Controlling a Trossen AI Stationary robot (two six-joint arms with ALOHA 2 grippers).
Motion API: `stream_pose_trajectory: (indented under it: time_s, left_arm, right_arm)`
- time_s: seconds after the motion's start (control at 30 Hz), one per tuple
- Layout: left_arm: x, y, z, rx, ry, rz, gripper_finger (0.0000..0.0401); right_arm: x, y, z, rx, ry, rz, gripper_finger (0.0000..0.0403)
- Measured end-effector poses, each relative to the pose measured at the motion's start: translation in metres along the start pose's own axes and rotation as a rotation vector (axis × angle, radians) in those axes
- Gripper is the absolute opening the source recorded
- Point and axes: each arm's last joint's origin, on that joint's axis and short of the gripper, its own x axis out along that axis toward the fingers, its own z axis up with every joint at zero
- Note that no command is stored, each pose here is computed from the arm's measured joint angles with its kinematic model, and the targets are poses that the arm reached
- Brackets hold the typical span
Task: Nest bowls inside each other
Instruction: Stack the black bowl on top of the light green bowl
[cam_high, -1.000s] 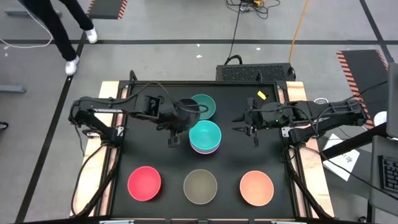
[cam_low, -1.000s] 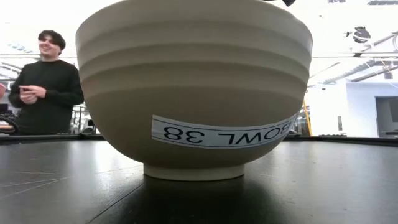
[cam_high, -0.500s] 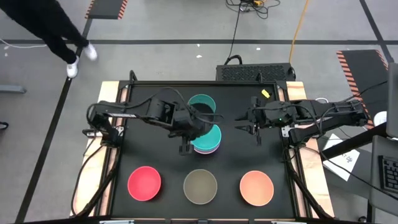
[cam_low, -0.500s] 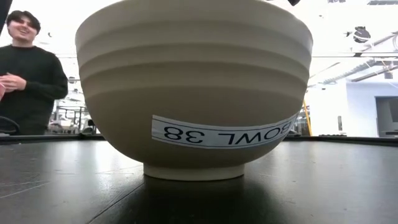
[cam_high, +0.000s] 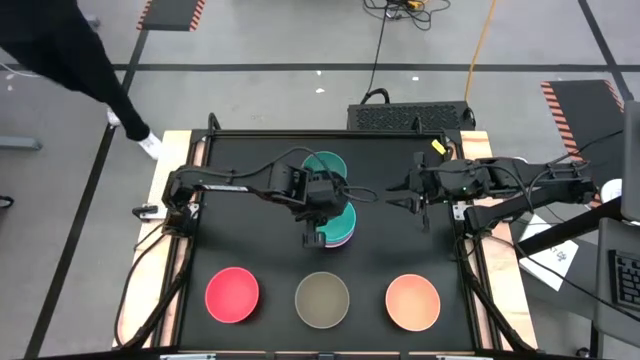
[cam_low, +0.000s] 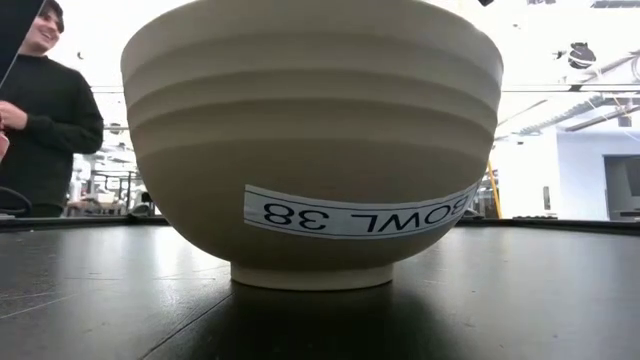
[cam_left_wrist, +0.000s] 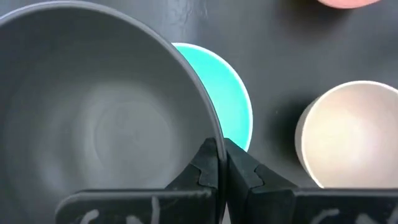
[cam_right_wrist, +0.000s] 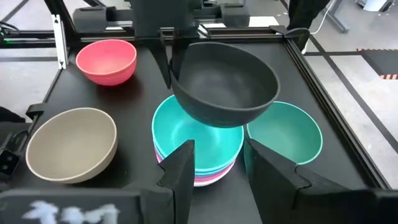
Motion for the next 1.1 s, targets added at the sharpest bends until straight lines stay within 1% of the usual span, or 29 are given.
stream_pose_trajectory:
  time_s: [0.13, 0.33, 0.67, 0.73, 0.87, 0.93, 1.1]
  left_arm:
    - [0.008, -0.008, 0.000, 0.005, 0.018, -0.020, 0.0004]
    - [0.031, -0.026, 0.003, 0.024, 0.046, -0.037, 0.0004]
    - [0.079, -0.045, 0.004, 0.054, 0.110, 0.005, 0.0004]
    - [0.088, -0.049, 0.006, 0.067, 0.095, 0.040, 0.0004]
    - [0.097, -0.055, 0.010, 0.104, 0.054, 0.063, 0.0005]
    - [0.098, -0.057, 0.011, 0.110, 0.039, 0.083, 0.0005]
    - [0.097, -0.057, 0.010, 0.114, 0.037, 0.092, 0.0006]
  right_arm:
    - [0.002, -0.002, -0.005, 0.000, 0.009, -0.008, 0.0130]
    - [0.006, -0.005, -0.011, 0.008, 0.017, -0.026, 0.0130]
    - [0.008, -0.007, -0.016, 0.017, 0.006, -0.031, 0.0130]
    - [0.008, -0.007, -0.015, 0.018, -0.006, -0.030, 0.0130]
    - [0.006, -0.007, -0.013, 0.022, -0.035, -0.027, 0.0130]
    - [0.004, -0.007, -0.012, 0.025, -0.051, -0.026, 0.0130]
    - [0.002, -0.008, -0.012, 0.026, -0.057, -0.025, 0.0130]
